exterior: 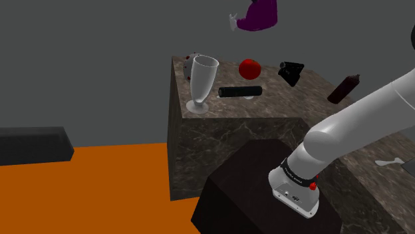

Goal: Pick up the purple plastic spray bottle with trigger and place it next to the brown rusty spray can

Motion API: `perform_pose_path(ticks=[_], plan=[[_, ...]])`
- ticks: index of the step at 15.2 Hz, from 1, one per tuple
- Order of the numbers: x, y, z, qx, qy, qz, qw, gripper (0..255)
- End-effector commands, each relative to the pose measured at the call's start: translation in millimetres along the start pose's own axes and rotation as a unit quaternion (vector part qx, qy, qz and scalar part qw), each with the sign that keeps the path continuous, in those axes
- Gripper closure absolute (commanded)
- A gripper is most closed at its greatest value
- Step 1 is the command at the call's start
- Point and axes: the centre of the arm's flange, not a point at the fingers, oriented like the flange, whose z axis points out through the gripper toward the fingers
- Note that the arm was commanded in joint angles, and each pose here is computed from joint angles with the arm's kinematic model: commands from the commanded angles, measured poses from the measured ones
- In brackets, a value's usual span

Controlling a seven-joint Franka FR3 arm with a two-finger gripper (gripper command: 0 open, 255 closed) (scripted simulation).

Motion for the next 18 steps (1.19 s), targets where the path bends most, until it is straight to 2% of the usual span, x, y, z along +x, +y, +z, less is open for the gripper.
perform_pose_path(ticks=[1, 18], plan=[[-15, 20, -3, 0.000, 0.000, -0.001, 1.0000, 255], [-138, 205, -28, 0.000, 0.000, -0.001, 1.0000, 255]])
